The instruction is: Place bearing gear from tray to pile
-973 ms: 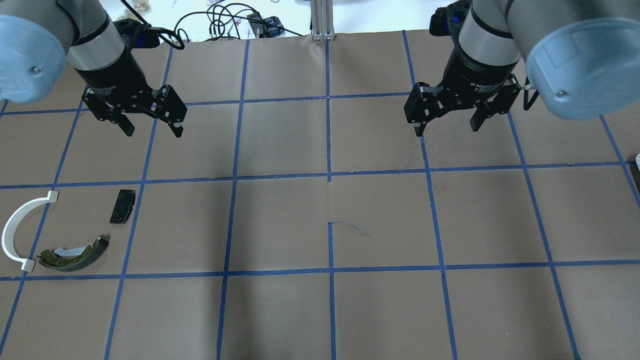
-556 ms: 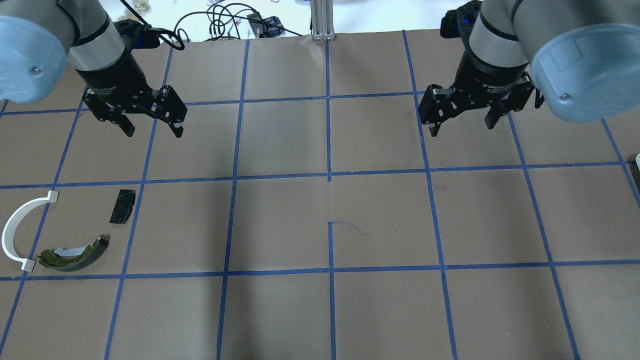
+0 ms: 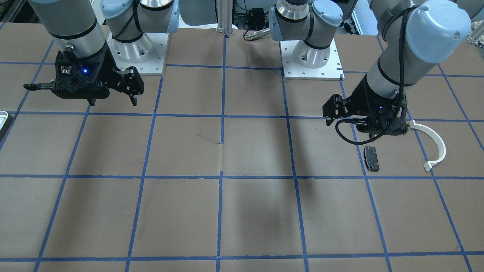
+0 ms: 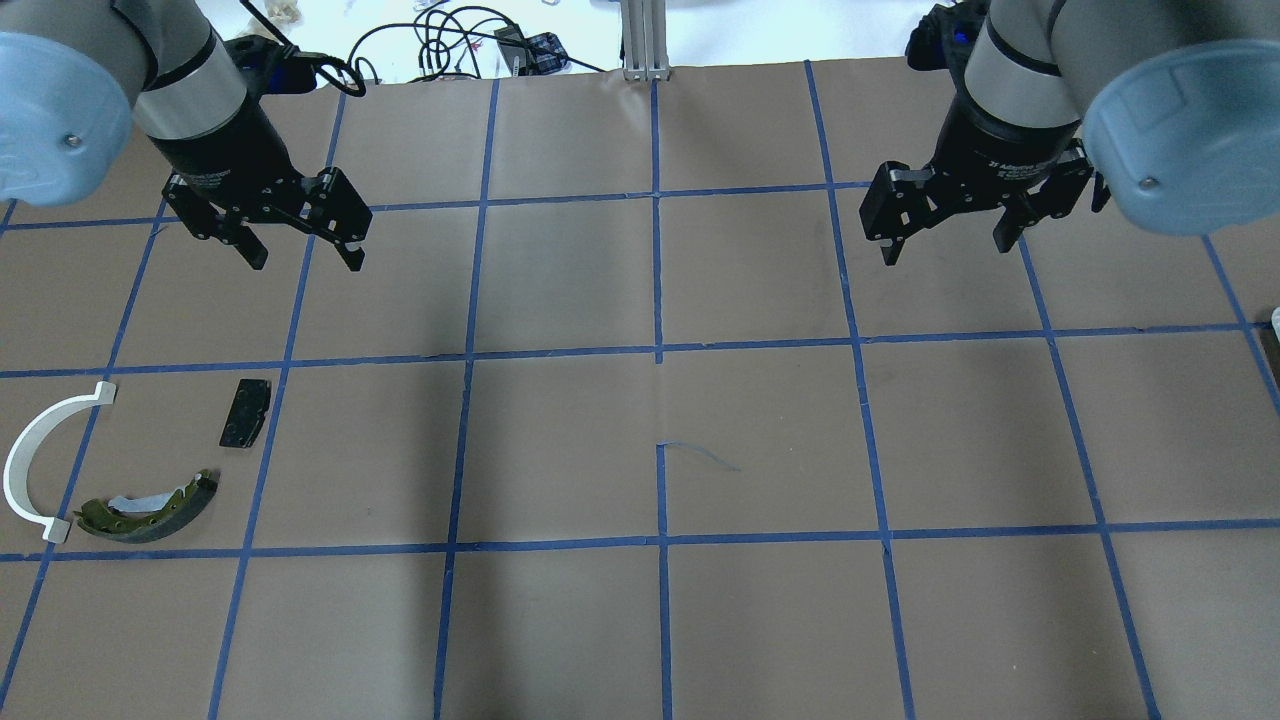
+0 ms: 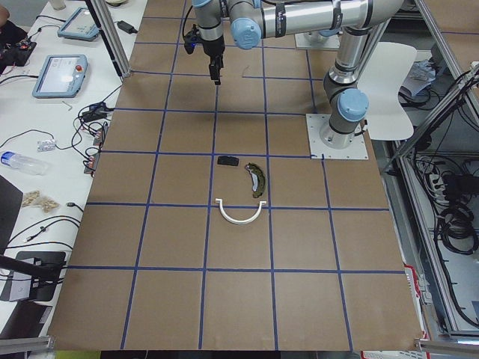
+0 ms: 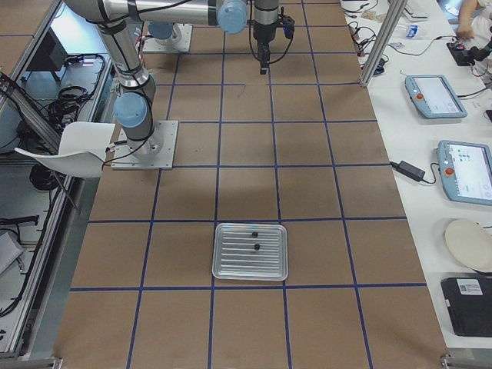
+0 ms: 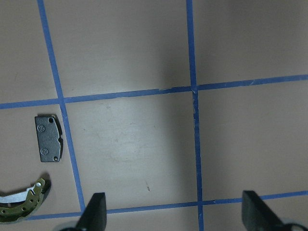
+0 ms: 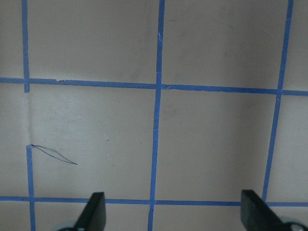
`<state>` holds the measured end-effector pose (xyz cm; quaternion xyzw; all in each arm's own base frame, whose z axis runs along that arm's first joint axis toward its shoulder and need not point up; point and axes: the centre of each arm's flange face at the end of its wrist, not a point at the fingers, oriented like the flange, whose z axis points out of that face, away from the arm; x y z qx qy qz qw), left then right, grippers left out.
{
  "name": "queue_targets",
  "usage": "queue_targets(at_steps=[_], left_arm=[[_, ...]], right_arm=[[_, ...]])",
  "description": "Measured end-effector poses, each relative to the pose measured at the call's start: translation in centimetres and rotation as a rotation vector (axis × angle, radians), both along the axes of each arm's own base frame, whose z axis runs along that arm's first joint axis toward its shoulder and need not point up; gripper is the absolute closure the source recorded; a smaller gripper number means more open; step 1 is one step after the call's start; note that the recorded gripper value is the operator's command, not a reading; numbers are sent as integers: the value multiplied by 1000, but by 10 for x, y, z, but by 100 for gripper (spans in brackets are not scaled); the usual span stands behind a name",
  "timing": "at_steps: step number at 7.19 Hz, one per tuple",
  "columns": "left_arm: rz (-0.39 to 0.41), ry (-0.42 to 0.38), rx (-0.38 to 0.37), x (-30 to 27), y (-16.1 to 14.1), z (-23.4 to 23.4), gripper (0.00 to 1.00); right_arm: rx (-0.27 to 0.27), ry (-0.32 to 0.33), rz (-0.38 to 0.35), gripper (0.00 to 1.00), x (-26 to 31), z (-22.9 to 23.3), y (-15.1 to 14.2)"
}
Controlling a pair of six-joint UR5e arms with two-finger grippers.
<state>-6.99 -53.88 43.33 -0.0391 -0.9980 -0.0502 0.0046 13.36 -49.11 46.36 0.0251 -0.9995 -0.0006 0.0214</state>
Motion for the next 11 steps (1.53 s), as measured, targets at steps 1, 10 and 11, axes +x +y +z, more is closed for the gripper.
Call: queue_targets(at_steps=[1, 10, 11], left_arm=[[1, 4, -4, 0, 0, 1, 0], [-8, 2, -31, -11, 33, 36, 0], [-7, 2, -28, -10, 31, 34, 0]], right_arm=[[-5, 4, -6, 0, -4, 2, -2], [43, 58, 72, 3, -513, -194, 27], [52, 86, 56, 8, -538, -213, 37]])
